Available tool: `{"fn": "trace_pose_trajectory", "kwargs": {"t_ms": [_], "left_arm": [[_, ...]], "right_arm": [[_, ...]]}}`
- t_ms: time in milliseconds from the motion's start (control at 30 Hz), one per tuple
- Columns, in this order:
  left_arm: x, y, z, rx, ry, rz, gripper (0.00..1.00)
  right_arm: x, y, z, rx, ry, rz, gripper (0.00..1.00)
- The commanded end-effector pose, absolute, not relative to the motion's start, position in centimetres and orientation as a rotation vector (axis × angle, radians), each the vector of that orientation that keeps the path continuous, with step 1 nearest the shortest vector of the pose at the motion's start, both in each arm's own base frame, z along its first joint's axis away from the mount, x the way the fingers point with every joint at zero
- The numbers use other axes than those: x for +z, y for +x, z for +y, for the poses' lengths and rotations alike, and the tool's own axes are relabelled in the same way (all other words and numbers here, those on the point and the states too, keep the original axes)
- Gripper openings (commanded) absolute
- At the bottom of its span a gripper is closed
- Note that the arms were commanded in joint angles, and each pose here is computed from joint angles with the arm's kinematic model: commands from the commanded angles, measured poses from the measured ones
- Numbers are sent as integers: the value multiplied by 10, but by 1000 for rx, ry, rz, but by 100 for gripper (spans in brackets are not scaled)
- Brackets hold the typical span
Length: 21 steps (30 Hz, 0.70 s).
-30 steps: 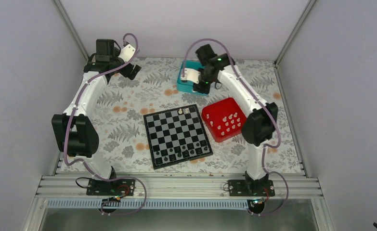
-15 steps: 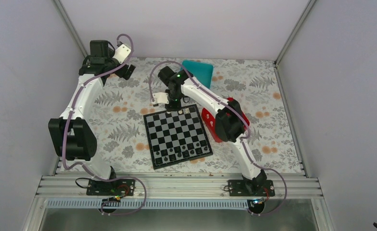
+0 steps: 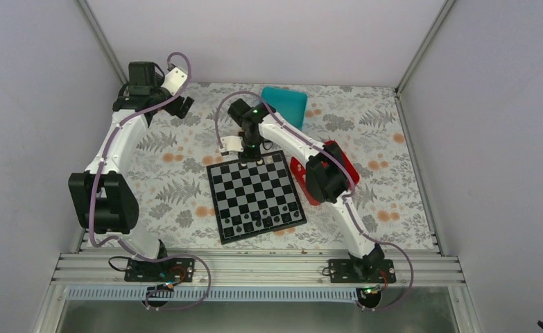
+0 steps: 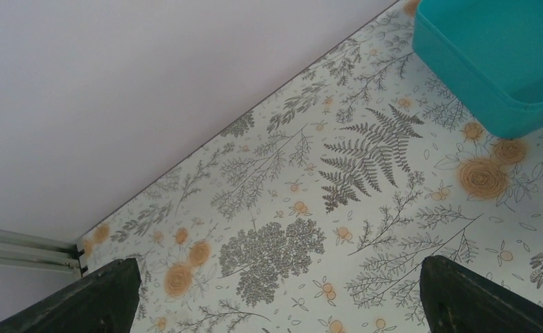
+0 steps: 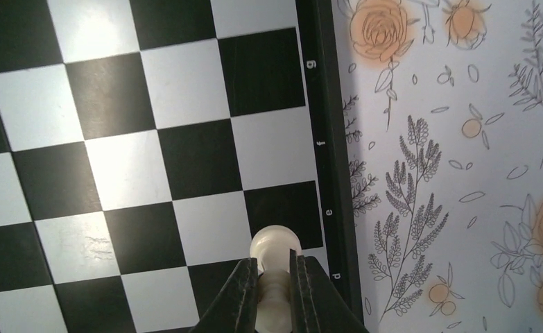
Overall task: Set up the chess pieces on the board
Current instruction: Place the chess piece on the chessboard.
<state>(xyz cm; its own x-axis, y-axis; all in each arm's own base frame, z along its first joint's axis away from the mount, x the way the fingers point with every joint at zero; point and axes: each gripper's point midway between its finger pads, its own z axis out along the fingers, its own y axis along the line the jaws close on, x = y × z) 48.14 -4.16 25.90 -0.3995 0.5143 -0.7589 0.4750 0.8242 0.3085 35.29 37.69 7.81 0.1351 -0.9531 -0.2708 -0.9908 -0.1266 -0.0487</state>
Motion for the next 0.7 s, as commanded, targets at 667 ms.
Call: {"fn": "trace_pose_trajectory", "kwargs": {"t_ms": [667], "left_arm": [[270, 480, -45, 23, 718, 2014, 100]], "right_arm": [[56, 370, 351, 253, -2185, 2010, 8]]}}
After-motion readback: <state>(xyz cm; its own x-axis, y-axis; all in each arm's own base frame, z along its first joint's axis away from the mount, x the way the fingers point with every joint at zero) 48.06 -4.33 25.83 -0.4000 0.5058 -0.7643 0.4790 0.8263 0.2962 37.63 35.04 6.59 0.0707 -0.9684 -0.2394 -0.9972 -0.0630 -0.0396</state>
